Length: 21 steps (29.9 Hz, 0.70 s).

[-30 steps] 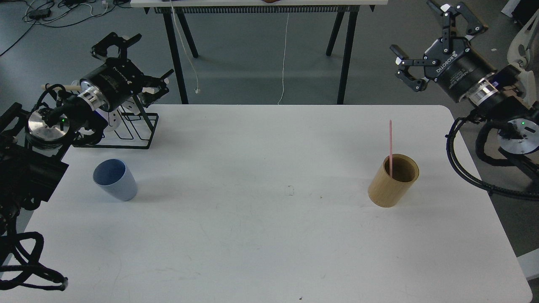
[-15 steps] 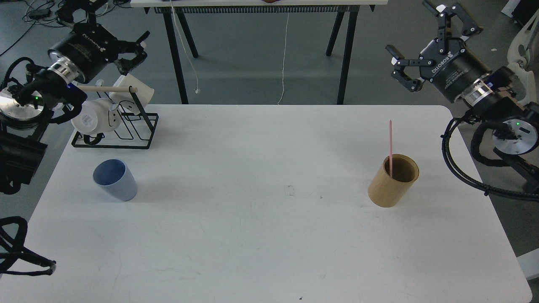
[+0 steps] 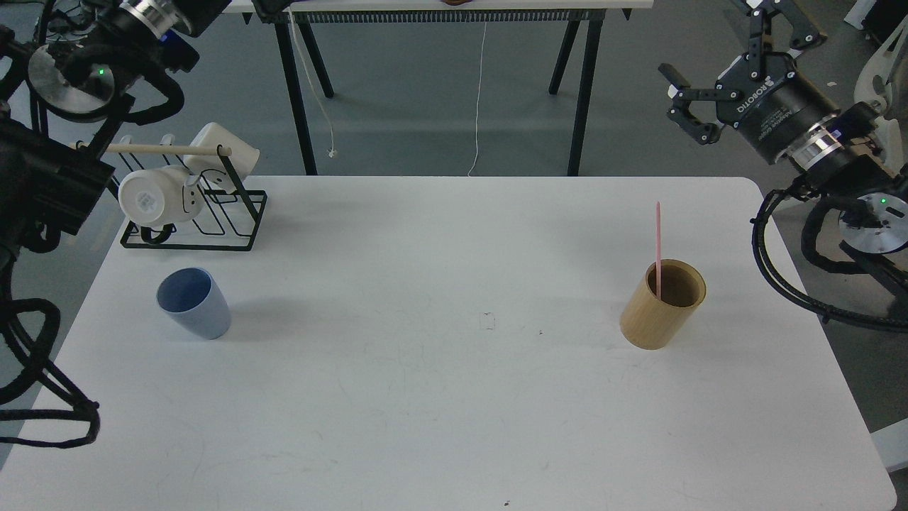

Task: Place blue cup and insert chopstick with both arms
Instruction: 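Move the left gripper down toward the blue cup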

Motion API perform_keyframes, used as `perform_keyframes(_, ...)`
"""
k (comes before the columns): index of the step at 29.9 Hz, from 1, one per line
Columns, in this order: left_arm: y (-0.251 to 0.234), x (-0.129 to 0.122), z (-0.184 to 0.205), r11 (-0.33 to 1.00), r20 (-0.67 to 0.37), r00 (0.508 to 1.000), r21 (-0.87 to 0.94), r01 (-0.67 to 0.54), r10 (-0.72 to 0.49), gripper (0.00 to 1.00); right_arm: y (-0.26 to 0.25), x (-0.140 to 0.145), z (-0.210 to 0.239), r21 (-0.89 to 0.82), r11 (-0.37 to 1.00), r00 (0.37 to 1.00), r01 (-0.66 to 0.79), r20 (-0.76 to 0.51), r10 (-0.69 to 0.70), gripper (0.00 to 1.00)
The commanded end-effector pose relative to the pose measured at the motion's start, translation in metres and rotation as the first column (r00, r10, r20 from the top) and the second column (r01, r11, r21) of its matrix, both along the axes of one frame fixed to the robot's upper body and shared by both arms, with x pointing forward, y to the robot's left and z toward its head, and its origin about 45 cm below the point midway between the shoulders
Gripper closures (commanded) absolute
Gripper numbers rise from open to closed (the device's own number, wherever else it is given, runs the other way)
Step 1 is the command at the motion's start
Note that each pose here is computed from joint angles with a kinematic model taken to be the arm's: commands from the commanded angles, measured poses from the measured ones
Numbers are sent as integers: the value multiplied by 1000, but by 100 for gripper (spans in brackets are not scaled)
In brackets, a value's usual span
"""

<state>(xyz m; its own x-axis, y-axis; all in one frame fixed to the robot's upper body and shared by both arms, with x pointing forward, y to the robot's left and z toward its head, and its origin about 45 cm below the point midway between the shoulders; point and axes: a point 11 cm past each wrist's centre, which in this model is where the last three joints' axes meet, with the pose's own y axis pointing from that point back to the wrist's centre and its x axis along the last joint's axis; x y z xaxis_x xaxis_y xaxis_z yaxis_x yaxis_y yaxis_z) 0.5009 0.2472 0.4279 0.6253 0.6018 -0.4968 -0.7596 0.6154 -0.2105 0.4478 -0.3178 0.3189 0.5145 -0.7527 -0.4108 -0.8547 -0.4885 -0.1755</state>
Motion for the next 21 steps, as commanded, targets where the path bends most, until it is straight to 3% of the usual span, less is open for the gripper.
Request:
perform_keyframes(1, -3, 0, 27, 974, 158, 987, 220, -59, 24, 0, -2, -1, -2, -3, 1000, 1000, 4, -4, -4, 1)
perform_keyframes(6, 25, -12, 90, 913, 334, 942, 371, -171, 41, 0, -3, -1, -4, -4, 1000, 1000, 8, -7, -8, 1)
perform_keyframes(12, 67, -36, 139, 896, 424, 901, 361, -259, 90, 0, -4, -1, -4, -5, 1000, 1000, 9, -7, -9, 1)
perform_keyframes(16, 85, -49, 119, 827, 500, 865, 468, -313, 44, 0, -3, -1, -4, -6, 1000, 1000, 7, -7, -7, 1)
perform_keyframes(18, 82, -64, 105, 767, 559, 826, 562, -311, -74, 0, -4, -1, -4, -5, 1000, 1000, 9, -7, -9, 1)
perform_keyframes(21, 86, -89, 79, 612, 516, 823, 738, -285, -239, 0, -6, 0, -4, -10, 1000, 1000, 16, -6, -16, 1)
